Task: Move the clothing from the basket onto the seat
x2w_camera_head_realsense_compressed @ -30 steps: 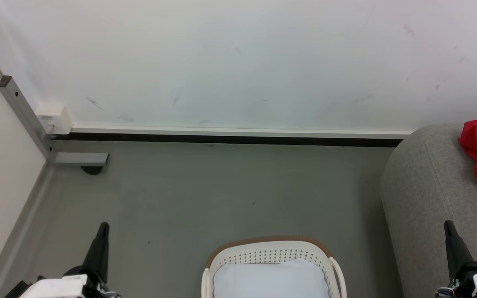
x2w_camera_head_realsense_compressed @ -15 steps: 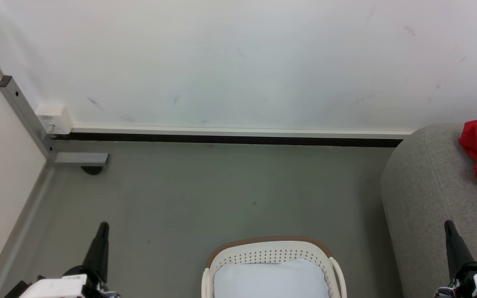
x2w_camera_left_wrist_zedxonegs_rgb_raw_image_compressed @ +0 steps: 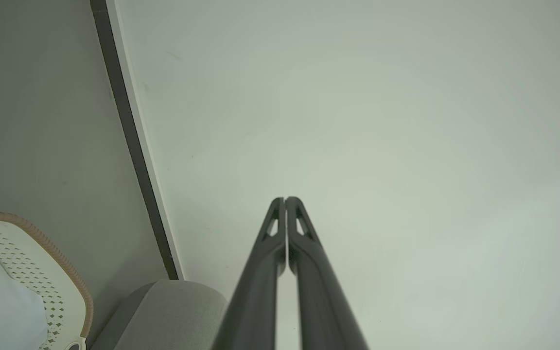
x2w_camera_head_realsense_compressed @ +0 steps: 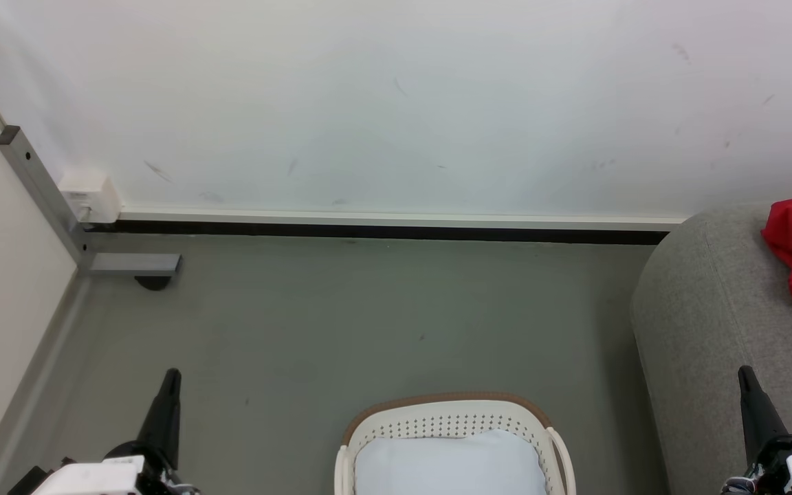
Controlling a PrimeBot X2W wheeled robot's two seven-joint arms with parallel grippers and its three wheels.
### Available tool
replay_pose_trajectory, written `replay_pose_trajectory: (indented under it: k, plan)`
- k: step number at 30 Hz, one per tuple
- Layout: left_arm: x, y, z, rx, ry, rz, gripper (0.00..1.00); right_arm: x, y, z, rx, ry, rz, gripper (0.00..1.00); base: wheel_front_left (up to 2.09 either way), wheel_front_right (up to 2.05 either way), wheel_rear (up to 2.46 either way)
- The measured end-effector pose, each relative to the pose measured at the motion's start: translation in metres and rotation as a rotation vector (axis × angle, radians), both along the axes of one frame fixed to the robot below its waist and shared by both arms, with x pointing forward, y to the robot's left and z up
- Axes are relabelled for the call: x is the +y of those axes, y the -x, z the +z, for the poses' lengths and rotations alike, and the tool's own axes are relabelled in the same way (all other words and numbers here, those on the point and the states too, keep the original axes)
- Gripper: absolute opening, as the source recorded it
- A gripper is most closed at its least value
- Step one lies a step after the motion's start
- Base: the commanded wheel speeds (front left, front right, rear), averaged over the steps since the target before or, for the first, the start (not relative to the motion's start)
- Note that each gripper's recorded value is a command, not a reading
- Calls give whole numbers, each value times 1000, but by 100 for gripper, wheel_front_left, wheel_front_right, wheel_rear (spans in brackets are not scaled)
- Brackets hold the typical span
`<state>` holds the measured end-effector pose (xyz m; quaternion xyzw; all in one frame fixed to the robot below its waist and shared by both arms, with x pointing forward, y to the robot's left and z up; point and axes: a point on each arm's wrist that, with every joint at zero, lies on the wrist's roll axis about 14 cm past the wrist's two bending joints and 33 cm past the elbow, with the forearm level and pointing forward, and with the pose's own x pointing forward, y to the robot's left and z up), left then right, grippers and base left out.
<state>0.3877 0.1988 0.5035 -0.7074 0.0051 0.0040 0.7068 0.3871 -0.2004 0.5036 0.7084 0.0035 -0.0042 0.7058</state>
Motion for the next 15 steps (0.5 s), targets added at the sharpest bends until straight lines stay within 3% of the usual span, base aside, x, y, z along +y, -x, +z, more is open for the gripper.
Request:
replay_pose_trajectory:
  k: [15]
  plan:
    - [0, 0, 0, 0, 0, 0, 0, 0, 0, 0, 0, -1, -1, 0, 0, 0, 0]
